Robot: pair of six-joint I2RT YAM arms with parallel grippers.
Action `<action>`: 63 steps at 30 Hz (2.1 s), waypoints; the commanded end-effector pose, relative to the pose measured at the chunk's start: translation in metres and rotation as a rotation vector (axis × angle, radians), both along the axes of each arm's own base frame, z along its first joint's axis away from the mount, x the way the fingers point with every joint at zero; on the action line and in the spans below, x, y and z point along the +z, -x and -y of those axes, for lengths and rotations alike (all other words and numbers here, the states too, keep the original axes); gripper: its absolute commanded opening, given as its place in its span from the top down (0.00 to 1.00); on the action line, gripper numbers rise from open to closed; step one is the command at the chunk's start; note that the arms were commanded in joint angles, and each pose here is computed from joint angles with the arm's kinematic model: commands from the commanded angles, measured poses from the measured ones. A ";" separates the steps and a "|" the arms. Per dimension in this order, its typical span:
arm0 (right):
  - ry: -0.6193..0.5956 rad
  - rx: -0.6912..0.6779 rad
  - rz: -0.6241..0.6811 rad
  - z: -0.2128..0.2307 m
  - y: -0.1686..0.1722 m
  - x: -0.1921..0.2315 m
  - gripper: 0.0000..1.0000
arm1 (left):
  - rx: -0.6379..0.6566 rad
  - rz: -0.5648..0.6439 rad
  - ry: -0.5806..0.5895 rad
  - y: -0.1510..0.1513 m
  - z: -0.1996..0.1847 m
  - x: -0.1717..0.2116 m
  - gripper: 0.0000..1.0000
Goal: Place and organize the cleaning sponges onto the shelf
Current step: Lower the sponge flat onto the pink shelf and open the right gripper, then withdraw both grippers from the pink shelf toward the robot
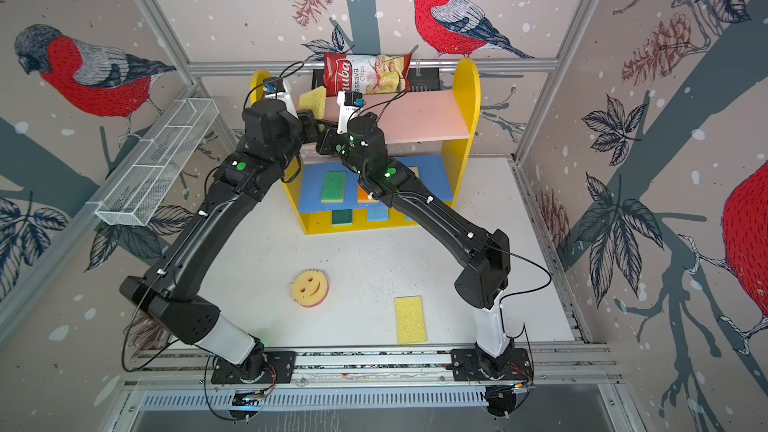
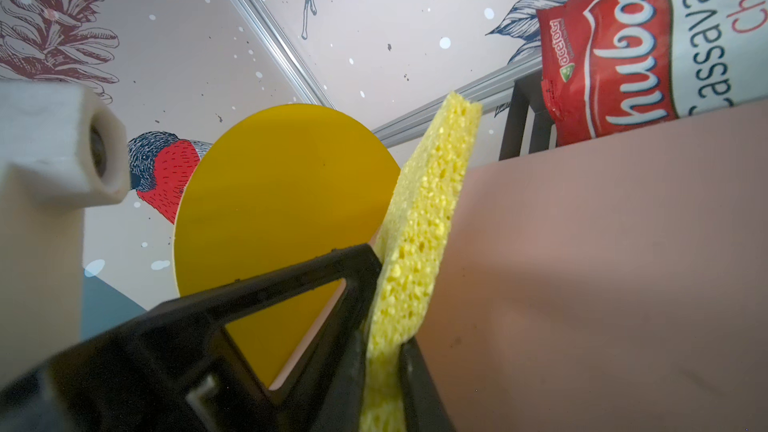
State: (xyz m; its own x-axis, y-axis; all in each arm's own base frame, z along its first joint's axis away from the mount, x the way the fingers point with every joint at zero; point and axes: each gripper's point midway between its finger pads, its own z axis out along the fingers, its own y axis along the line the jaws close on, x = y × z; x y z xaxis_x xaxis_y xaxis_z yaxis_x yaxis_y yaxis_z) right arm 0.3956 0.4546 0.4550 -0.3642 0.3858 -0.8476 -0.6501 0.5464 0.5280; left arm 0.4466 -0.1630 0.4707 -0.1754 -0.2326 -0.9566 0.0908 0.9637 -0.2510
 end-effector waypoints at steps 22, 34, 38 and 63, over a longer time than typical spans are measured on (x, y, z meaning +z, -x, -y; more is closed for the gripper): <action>0.041 -0.073 -0.095 0.021 -0.019 -0.034 0.31 | -0.038 -0.043 0.036 -0.008 -0.001 -0.016 0.96; 0.032 -0.098 -0.081 0.038 -0.018 -0.026 0.18 | -0.038 -0.013 0.063 -0.001 -0.006 -0.002 0.96; 0.026 -0.095 -0.071 0.043 -0.013 -0.022 0.19 | -0.034 0.024 0.078 0.009 -0.012 0.013 0.96; 0.098 -0.459 0.131 0.197 0.018 0.031 0.51 | 0.206 0.211 0.098 0.059 -0.112 0.048 0.24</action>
State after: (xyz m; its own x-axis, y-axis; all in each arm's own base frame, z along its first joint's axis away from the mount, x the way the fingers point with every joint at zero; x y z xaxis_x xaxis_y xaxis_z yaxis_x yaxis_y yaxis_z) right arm 0.3761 0.2881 0.4782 -0.1613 0.4302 -0.8882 -0.4710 0.7573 0.4523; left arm 0.3895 -0.0633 0.5032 0.0192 -0.3360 -0.9417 -0.0280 0.9413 -0.3365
